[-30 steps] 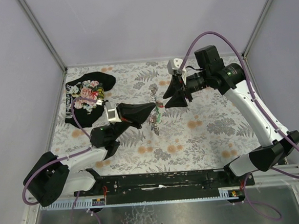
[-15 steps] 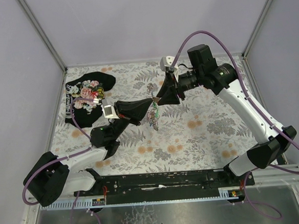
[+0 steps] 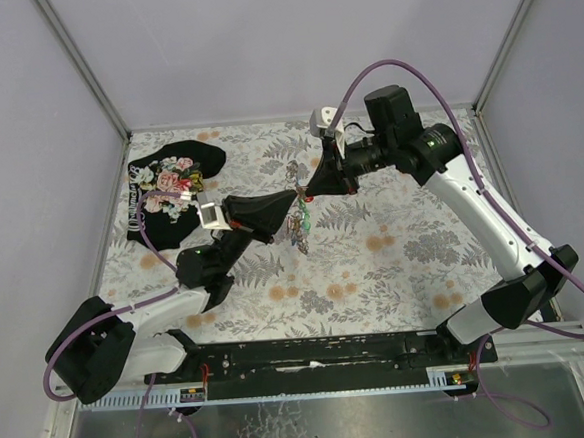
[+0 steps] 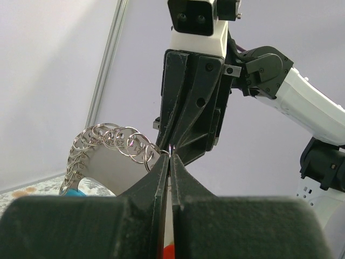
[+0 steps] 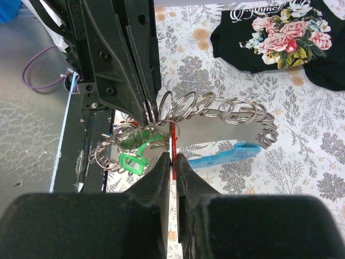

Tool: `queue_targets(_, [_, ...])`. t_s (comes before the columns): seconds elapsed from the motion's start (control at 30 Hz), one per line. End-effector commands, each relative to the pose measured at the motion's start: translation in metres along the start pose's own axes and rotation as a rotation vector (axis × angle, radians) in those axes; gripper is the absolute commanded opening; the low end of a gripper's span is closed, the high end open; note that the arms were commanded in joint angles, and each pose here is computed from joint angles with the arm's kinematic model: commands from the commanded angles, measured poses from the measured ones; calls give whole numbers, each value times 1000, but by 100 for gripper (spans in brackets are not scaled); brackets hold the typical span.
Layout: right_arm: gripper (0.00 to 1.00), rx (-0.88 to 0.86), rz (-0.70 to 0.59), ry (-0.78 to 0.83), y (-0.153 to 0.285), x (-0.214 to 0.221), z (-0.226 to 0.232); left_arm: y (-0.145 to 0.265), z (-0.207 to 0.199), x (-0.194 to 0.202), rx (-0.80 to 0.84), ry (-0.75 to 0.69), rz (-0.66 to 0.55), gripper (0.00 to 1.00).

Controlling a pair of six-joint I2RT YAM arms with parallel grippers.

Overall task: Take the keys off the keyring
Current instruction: Remove the key from the keyring.

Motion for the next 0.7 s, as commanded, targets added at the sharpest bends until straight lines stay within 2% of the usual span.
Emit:
queue_targets(0.0, [6,36,-32,72,5,-18,5,-10,-4,-26,5,-19,-145,0])
queue_targets(0.23, [1,134,28,107,16,-12,7,-8,0,-25,-38,-27,-150,0])
queue_targets(0.47, [0,116,77,110,3,1,10,-16,0,-24,-21,-18,-150,0])
queue_targets(0.67, [2,89,68,95,-1,1,11,-15,1,-20,-15,-12,-136,0])
Point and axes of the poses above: each gripper's point midway between its finger pads, its own y axis back along the fingers, its own z axis along the line the jaws close on, x = y × z, the point moved 10 cm from there along y, back along the fingers, and after that the axes turned 12 degrees about -y, right-handed, at the moved point
